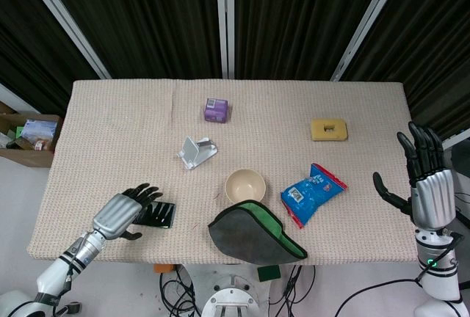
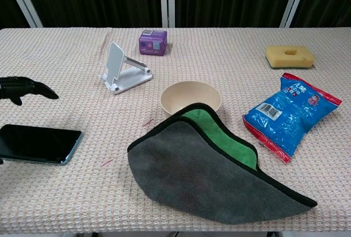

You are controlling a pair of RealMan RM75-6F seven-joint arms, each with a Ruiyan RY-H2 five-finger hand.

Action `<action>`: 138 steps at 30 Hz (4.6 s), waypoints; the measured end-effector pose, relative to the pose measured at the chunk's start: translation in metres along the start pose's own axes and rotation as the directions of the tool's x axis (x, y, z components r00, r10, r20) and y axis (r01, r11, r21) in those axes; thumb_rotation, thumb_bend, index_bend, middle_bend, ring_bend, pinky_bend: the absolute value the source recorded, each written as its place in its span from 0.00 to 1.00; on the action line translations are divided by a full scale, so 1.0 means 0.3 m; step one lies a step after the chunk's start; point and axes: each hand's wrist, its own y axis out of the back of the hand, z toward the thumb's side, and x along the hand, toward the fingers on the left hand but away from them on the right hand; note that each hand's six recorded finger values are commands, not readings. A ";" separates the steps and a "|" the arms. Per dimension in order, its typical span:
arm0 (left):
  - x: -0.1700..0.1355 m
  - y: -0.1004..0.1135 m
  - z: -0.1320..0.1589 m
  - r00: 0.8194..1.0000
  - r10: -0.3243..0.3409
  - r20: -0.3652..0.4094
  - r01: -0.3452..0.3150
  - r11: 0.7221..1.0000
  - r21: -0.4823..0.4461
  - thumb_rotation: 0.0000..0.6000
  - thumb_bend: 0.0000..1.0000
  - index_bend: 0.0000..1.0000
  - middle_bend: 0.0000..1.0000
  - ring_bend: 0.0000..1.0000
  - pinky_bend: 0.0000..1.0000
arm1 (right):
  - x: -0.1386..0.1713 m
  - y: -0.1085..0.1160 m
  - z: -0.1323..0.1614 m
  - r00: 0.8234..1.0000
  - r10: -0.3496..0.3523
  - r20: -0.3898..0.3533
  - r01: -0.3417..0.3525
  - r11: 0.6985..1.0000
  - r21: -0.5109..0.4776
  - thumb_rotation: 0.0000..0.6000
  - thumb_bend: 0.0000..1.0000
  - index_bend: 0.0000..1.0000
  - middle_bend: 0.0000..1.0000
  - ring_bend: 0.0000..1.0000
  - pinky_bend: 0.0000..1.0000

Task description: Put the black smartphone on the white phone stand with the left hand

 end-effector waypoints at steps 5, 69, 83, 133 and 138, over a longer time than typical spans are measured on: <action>0.055 -0.030 0.026 0.998 -0.067 0.003 0.067 0.997 0.029 0.97 0.09 0.17 0.10 0.07 0.21 | 0.009 0.005 -0.008 1.000 0.007 0.008 -0.007 1.000 0.012 0.99 0.37 0.00 0.00 0.00 0.00; 0.148 -0.003 -0.016 0.991 0.033 -0.128 -0.040 0.998 -0.052 1.00 0.31 0.67 0.38 0.12 0.23 | 0.062 -0.029 -0.066 0.996 0.057 0.066 -0.062 0.996 0.062 0.99 0.38 0.00 0.00 0.00 0.00; 0.150 0.034 -0.074 0.987 0.113 -0.118 -0.161 0.806 -0.570 1.00 0.31 0.58 0.62 0.23 0.28 | 0.072 -0.029 -0.076 0.995 0.062 0.080 -0.067 0.996 0.066 0.99 0.38 0.00 0.00 0.00 0.00; 0.527 0.210 0.121 0.793 0.272 -0.545 -0.602 0.493 -0.629 1.00 0.31 0.58 0.63 0.28 0.23 | 0.090 0.052 -0.105 0.994 0.022 0.103 -0.025 0.999 0.032 0.99 0.39 0.00 0.00 0.00 0.00; 0.544 0.205 0.140 0.788 0.265 -0.555 -0.608 0.472 -0.638 1.00 0.31 0.58 0.63 0.28 0.23 | 0.090 0.047 -0.103 0.995 0.024 0.100 -0.027 0.999 0.029 0.99 0.39 0.00 0.00 0.00 0.00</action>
